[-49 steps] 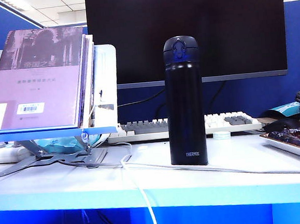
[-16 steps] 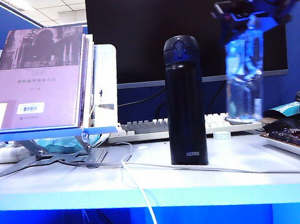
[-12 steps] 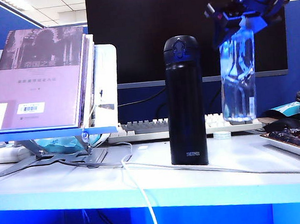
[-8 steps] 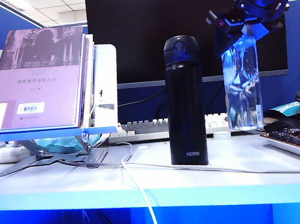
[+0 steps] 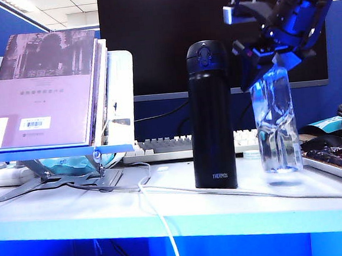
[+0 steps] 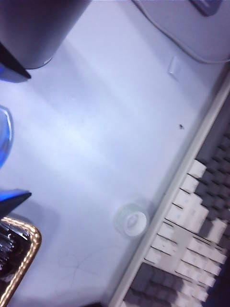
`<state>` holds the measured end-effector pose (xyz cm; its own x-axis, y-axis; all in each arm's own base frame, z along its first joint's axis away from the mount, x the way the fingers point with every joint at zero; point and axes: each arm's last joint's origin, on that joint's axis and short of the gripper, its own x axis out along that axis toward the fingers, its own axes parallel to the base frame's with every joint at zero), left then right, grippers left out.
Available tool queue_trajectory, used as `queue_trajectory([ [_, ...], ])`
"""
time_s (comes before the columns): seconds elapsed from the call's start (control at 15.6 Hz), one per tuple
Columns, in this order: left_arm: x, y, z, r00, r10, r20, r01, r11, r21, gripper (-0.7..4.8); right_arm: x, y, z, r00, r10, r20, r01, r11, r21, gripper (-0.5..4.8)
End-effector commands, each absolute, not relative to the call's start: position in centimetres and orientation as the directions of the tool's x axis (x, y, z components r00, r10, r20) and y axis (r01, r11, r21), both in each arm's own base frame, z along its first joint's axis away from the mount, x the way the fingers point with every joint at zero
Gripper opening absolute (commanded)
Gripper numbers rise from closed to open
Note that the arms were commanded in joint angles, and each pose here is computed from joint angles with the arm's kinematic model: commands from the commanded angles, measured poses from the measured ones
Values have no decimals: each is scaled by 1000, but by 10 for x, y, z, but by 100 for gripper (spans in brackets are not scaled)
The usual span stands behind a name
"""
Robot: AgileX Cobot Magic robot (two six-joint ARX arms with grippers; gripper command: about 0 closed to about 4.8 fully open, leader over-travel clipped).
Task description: Pick up the mineral water bottle and place it vertically to the right of the black thermos cup.
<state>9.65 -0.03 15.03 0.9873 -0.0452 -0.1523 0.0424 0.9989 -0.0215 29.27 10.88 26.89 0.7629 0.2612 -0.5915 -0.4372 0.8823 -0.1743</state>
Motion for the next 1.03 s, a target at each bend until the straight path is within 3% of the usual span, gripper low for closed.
queue_trajectory([
  [0.06,96,0,150,986,-50,-159,47,999,-18,-4,298,112,276,787,301,-539,-451,876,-170,281],
  [0.64,96,0,150,986,-49,-159,47,999,-18,-4,306,116,263,764,324,-558,-478,865,-151,282],
  [0.71,96,0,150,986,-49,-159,47,999,-18,-4,305,116,263,753,341,-562,-493,859,-139,294],
  [0.77,96,0,150,986,-49,-159,47,999,-18,-4,305,116,262,749,340,-568,-493,859,-136,347],
  [1.03,96,0,150,986,-50,-159,47,999,-18,-4,303,115,260,731,333,-595,-497,858,-129,359],
])
